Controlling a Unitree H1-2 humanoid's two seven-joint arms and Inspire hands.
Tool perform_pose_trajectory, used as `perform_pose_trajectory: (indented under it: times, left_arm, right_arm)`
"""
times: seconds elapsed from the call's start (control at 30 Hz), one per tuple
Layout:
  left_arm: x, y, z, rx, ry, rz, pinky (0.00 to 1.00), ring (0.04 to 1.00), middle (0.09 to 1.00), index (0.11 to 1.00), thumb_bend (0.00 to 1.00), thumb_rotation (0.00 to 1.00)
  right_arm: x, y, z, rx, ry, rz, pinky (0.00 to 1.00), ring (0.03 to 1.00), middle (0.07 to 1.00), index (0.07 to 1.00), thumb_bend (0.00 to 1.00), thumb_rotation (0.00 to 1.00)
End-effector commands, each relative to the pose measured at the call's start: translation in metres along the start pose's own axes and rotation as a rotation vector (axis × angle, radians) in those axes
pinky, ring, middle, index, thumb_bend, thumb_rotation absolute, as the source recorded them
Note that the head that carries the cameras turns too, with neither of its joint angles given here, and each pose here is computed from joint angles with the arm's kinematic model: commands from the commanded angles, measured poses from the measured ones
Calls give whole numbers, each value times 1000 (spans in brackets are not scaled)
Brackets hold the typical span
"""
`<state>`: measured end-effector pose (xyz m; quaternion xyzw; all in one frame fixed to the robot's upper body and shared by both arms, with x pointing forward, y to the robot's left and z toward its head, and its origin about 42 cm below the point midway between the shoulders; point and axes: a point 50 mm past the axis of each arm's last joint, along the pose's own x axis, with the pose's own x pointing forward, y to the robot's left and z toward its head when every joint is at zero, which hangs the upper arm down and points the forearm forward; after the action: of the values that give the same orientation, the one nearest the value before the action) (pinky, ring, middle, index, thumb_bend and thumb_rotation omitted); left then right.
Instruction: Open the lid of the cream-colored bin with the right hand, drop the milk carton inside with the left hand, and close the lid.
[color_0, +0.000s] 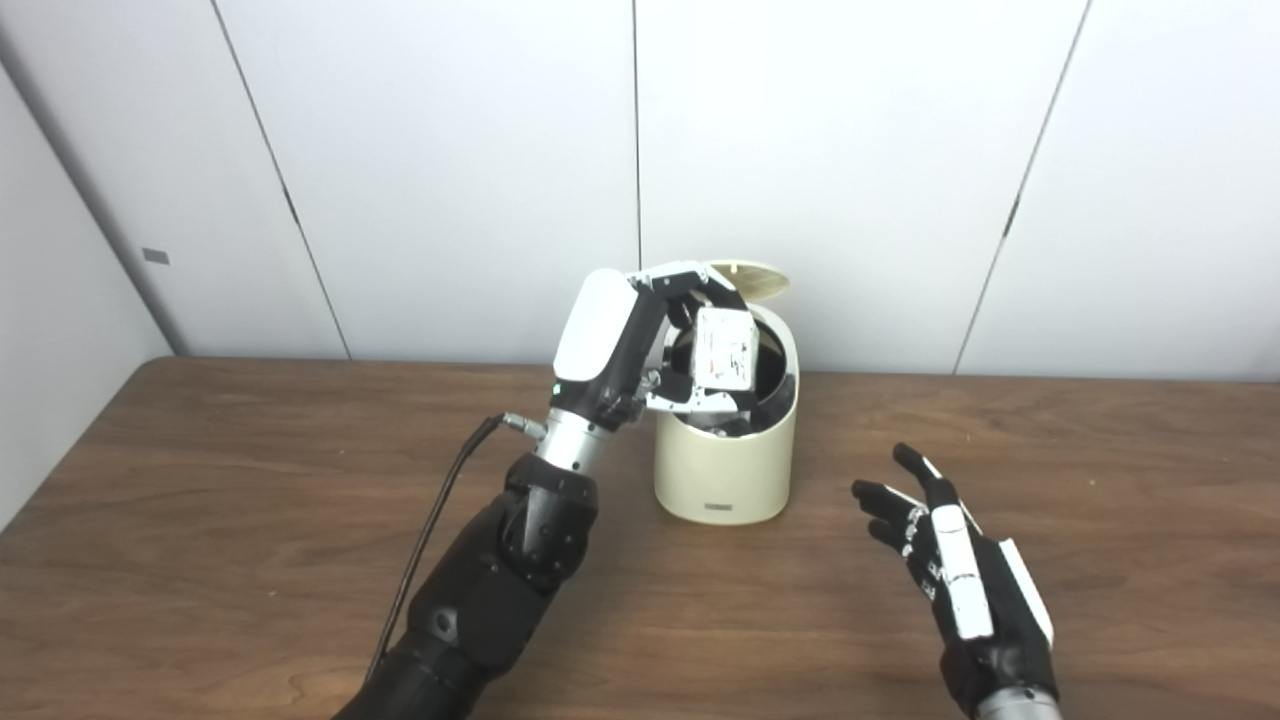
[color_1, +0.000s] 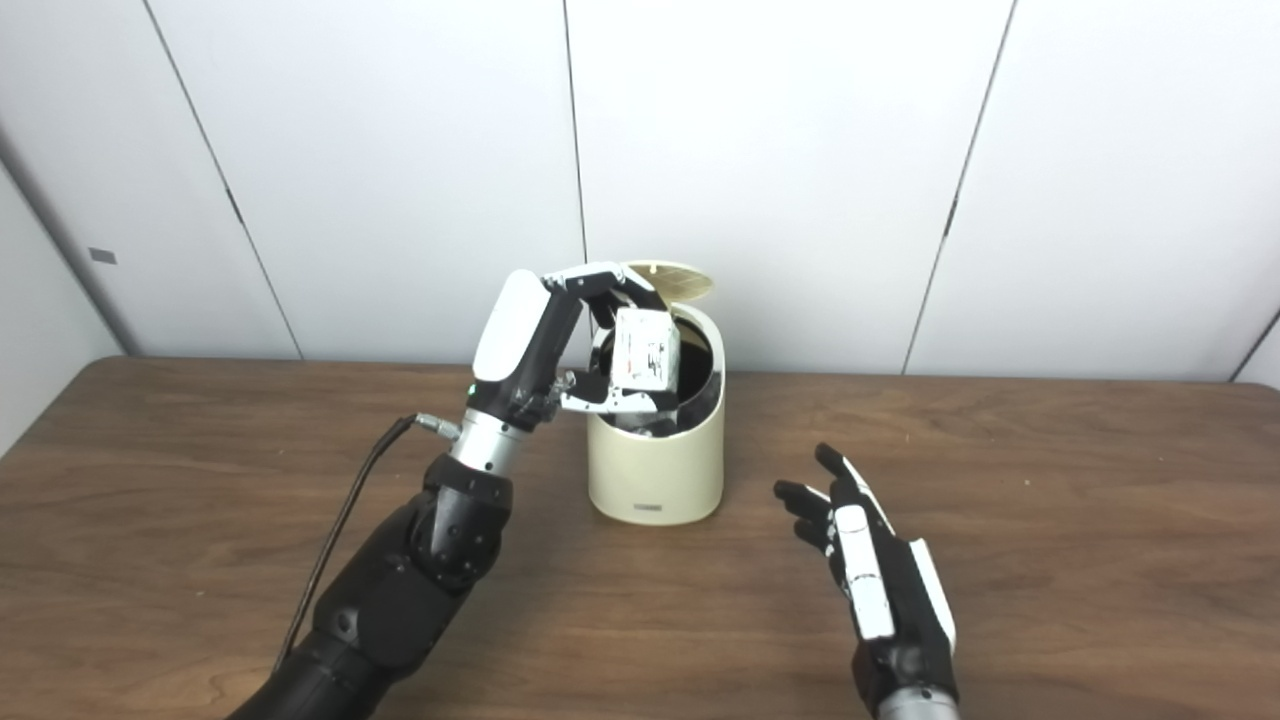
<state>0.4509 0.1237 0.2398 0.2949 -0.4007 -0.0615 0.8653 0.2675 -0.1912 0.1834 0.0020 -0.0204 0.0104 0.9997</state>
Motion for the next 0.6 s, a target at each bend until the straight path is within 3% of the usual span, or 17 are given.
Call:
perform_pose_trajectory:
  times: [0.0, 0.23, 0.57]
  left_arm:
    - [24, 11, 15, 19, -70, 33, 422, 479, 573, 565, 1000, 105]
    - [24, 11, 12, 59, -71, 16, 490, 549, 598, 578, 1000, 111]
    - [25, 13, 13, 89, -84, 7, 522, 572, 607, 582, 1000, 131]
  right_arm:
    - [2, 4, 22, -3, -94, 24, 847, 828, 756, 909, 420, 958]
    - [2, 3, 22, -25, -104, 25, 833, 814, 760, 904, 410, 973]
    - [4, 2, 22, -26, -102, 26, 833, 819, 766, 904, 419, 981]
